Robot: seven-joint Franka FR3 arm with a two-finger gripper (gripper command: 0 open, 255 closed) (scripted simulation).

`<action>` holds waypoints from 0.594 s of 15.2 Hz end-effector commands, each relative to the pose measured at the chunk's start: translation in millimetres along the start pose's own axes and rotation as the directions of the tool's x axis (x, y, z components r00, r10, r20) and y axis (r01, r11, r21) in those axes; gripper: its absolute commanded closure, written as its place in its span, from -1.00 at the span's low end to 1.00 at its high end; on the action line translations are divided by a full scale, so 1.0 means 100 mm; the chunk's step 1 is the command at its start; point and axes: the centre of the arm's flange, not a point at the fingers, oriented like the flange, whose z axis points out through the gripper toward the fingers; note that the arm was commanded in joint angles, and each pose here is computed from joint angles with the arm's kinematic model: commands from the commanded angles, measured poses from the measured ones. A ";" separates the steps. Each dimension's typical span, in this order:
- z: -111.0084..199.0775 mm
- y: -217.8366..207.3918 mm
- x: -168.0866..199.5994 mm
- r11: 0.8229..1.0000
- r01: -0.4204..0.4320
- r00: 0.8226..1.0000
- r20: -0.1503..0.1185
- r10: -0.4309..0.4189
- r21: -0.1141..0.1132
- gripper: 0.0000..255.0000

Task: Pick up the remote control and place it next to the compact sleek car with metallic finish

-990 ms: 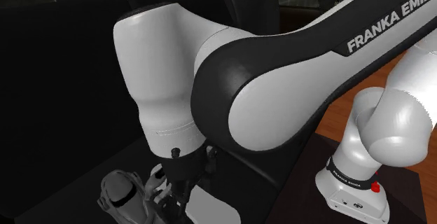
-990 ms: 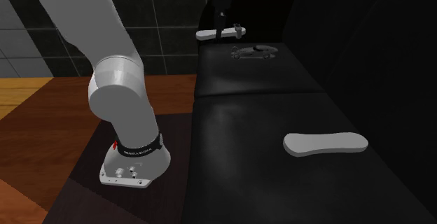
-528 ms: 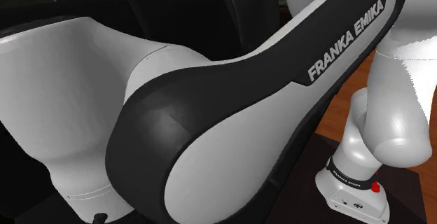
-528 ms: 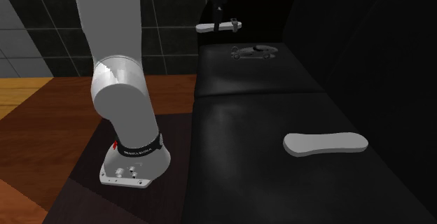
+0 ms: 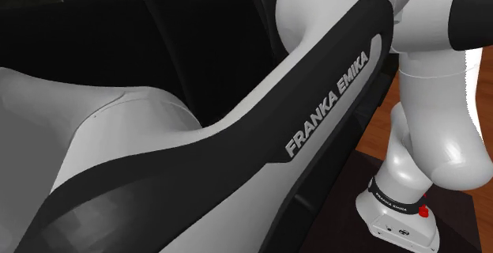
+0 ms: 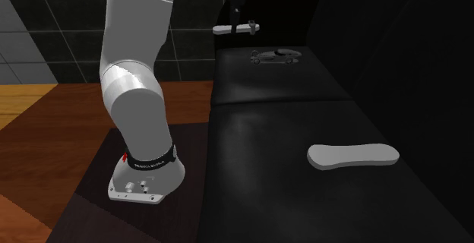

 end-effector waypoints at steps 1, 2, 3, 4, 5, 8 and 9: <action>0.10 -0.01 0.01 1.000 0.000 1.000 -0.001 0.000 0.001 1.00; 0.15 0.00 0.01 1.000 0.000 1.000 -0.001 0.000 0.001 1.00; 0.21 0.00 0.02 1.000 0.000 1.000 -0.001 0.000 0.001 1.00; 0.26 0.01 0.03 1.000 0.000 1.000 -0.001 0.000 0.001 1.00; 0.31 0.01 0.03 1.000 0.000 1.000 -0.001 0.000 0.001 1.00; 0.47 0.02 0.06 1.000 0.000 1.000 -0.001 0.000 0.001 1.00; 0.52 0.02 0.06 1.000 0.000 1.000 -0.001 0.000 0.001 1.00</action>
